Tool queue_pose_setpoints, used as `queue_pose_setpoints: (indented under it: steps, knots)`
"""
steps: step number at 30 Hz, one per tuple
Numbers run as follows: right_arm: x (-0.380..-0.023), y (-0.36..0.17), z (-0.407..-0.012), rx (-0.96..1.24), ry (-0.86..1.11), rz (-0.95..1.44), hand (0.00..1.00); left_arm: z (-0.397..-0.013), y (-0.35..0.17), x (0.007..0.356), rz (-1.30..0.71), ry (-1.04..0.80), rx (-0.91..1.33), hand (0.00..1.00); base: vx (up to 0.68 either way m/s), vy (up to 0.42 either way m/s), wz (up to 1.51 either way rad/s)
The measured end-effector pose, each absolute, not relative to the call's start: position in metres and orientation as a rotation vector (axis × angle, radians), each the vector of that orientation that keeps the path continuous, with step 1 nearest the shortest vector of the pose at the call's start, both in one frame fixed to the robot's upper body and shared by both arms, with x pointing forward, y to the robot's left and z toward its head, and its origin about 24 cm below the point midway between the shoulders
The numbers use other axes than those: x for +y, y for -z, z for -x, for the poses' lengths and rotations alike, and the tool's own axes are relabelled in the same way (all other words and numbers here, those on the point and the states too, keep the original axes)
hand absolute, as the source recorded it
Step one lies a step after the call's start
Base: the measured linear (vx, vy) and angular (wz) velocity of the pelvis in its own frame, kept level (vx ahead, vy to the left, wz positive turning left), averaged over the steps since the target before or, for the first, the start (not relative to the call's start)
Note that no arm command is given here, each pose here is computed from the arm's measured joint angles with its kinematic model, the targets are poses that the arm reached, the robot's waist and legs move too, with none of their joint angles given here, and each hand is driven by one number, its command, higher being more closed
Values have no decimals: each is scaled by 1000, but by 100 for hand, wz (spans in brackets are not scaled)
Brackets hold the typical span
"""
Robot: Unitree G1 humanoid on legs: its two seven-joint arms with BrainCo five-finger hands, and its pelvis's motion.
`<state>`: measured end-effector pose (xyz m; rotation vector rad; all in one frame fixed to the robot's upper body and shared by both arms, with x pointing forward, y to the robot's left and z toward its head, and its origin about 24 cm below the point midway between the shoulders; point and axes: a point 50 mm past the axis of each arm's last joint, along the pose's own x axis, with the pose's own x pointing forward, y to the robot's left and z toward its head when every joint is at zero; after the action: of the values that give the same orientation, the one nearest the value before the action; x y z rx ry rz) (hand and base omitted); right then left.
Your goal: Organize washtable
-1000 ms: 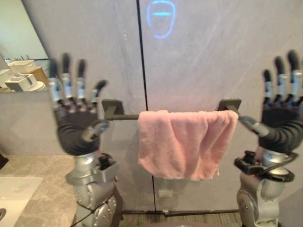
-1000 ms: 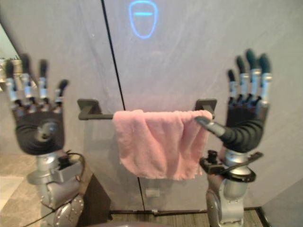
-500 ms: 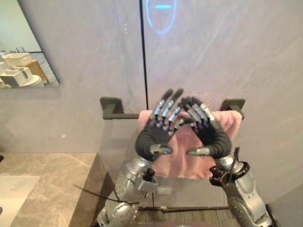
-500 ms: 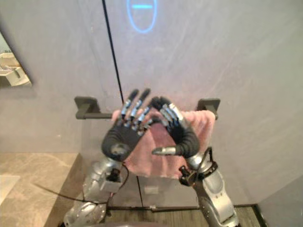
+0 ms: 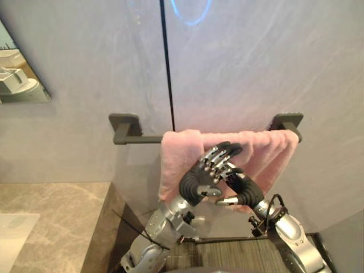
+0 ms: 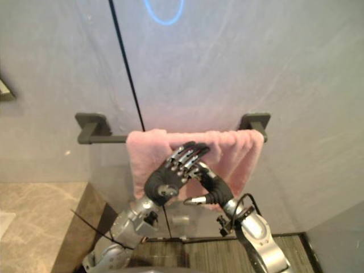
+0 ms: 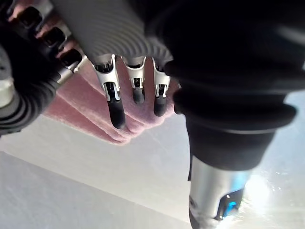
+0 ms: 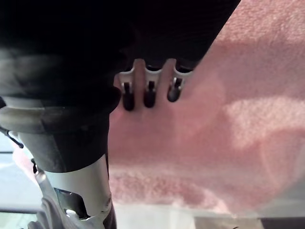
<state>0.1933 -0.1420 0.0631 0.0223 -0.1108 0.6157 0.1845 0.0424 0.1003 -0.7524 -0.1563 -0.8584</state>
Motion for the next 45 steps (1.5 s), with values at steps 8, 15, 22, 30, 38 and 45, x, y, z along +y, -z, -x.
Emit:
queue_pose_setpoints:
  steps: [8,15,22,30,38,45]
  knots:
    - [-135,-45,-200,-81,-496,97,0,-203,-87,61,588,693,-162,0,0,0,0]
    - [-141,-40,-207,-84,-326,155,0,-216,-78,72,533,558,-164,0,-25,-20,1]
    - [-154,-39,-211,-87,-165,163,0,-222,-77,80,482,489,-186,0,-19,-15,1]
    - [-178,-33,-210,-61,15,174,0,-229,-74,87,492,408,-197,0,-46,-15,0]
    - [-199,-22,-197,2,143,200,0,-228,-65,92,504,347,-173,0,-53,-13,-1]
    - [-206,-13,-185,45,231,174,0,-214,-47,103,491,275,-113,0,0,0,0]
